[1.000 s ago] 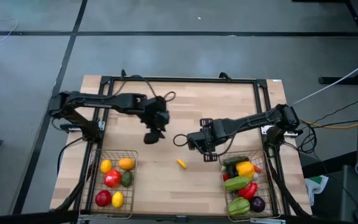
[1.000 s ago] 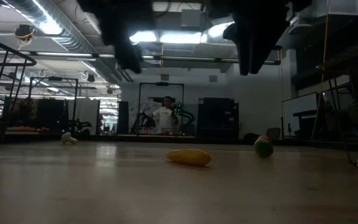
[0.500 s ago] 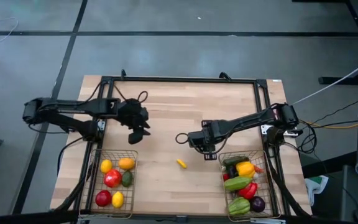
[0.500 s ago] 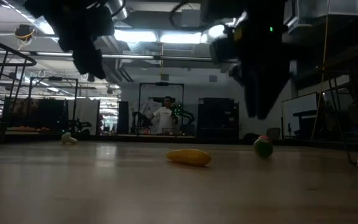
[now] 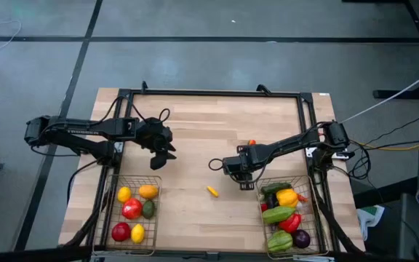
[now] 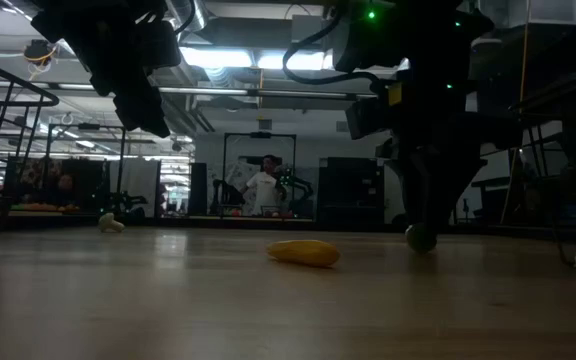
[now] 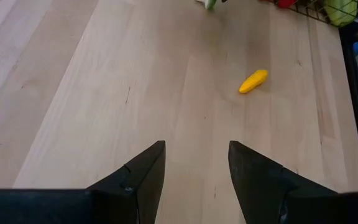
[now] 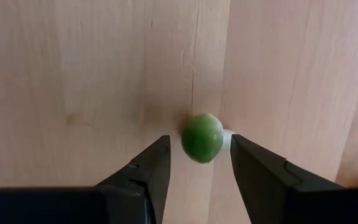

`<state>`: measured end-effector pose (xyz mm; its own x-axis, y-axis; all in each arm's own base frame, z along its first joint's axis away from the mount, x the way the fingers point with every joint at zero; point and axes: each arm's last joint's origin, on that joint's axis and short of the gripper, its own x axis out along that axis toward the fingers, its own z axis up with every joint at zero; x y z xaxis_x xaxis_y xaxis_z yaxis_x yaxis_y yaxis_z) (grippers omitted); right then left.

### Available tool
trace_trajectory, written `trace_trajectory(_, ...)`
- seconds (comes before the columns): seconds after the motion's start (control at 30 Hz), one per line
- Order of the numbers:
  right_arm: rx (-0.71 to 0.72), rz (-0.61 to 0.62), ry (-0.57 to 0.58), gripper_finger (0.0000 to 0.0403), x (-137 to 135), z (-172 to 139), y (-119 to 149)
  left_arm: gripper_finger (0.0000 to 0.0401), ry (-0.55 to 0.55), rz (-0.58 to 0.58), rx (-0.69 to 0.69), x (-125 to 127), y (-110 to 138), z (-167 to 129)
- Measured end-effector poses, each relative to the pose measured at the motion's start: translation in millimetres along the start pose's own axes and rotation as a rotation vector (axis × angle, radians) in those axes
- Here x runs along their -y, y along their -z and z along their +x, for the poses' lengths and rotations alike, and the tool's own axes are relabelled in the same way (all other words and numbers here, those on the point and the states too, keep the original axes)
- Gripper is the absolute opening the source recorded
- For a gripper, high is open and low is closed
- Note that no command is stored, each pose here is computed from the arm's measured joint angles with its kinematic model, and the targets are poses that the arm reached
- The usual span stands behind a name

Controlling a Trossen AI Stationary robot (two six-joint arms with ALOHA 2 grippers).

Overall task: Sort produce into baskets
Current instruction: Put the right green mushroom into the right wire basket

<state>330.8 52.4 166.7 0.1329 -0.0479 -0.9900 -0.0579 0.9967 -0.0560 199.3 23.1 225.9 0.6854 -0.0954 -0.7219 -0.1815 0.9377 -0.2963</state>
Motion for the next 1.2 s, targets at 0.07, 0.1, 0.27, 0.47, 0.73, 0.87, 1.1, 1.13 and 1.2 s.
trace_trajectory(0.07,0.009,0.001,-0.002,0.0166,-0.1,2.5,0.6,0.0172,0.000,0.001,0.000,0.0,0.0,0.0)
trace_trajectory(0.1,0.010,0.001,-0.002,0.0166,-0.2,3.6,1.2,0.0172,0.000,0.001,0.000,0.0,0.0,0.0)
trace_trajectory(0.27,0.019,0.002,-0.002,0.0166,-0.3,11.9,5.4,0.0172,0.000,0.003,0.000,0.0,0.0,0.0)
trace_trajectory(0.47,0.006,0.003,0.000,0.0166,-0.2,18.6,11.1,0.0172,0.000,0.004,0.000,0.0,0.0,0.0)
trace_trajectory(0.73,0.021,0.003,-0.001,0.0166,-0.3,19.3,10.2,0.0172,-0.023,0.005,0.006,-0.7,-0.2,0.1)
trace_trajectory(0.87,0.026,0.004,-0.001,0.0166,-0.3,19.2,9.7,0.0172,-0.033,0.005,0.008,-1.0,-0.3,0.1)
trace_trajectory(1.1,0.025,0.004,-0.002,0.0145,-0.3,19.3,9.9,0.0172,-0.033,0.005,0.008,-1.0,-0.2,0.1)
trace_trajectory(1.13,0.025,0.004,-0.002,0.0136,-0.4,19.3,9.9,0.0172,-0.033,0.005,0.008,-1.0,-0.2,0.1)
trace_trajectory(1.2,0.025,0.004,-0.002,0.0122,-0.3,19.1,9.9,0.0172,-0.033,0.005,0.008,-1.0,-0.2,0.1)
